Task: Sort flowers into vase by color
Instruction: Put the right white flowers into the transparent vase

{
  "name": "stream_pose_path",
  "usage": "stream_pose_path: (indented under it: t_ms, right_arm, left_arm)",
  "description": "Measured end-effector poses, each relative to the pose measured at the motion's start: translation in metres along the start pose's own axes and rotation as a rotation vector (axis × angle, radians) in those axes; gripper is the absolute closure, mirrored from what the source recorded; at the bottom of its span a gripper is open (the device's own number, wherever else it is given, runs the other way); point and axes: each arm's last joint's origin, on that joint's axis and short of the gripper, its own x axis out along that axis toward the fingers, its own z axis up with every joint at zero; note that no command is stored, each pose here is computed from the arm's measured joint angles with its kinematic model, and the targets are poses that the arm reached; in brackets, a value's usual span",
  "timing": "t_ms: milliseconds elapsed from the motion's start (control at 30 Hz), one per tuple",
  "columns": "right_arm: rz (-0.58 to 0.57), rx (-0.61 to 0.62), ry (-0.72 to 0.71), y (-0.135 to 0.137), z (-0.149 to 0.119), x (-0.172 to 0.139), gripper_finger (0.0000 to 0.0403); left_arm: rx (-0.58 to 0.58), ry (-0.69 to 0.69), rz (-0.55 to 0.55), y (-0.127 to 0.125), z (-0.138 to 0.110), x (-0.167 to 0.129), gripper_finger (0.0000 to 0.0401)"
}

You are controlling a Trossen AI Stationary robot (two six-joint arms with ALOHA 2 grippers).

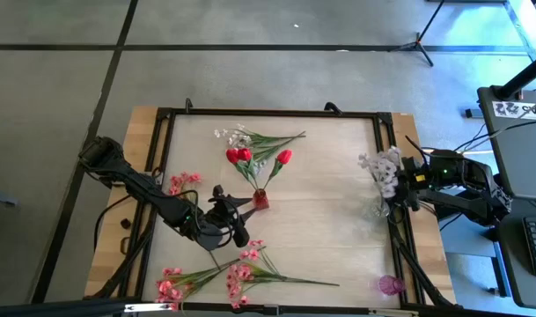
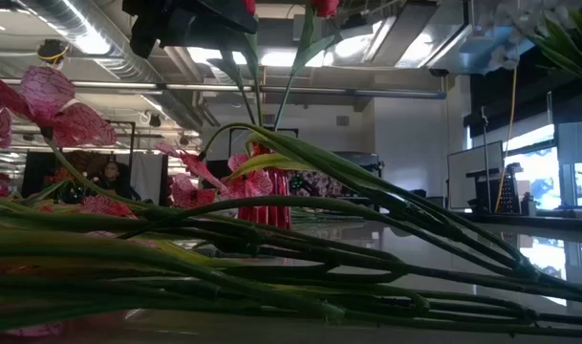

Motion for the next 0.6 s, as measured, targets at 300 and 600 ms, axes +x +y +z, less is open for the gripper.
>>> stream_pose_path:
  t_ms: [300, 600]
  right_arm:
    - [-0.031, 0.017, 0.0, -0.0011, -0.0007, 0.0, 0.0303]
    - [-0.025, 0.037, -0.015, -0.0006, 0.0008, 0.0, 0.0257]
  left_arm:
    - [-0.011, -0.006, -0.01, -0.0015, 0.0005, -0.0014, 0.025]
    - [-0.013, -0.007, -0.009, -0.0015, 0.0007, -0.0012, 0.025]
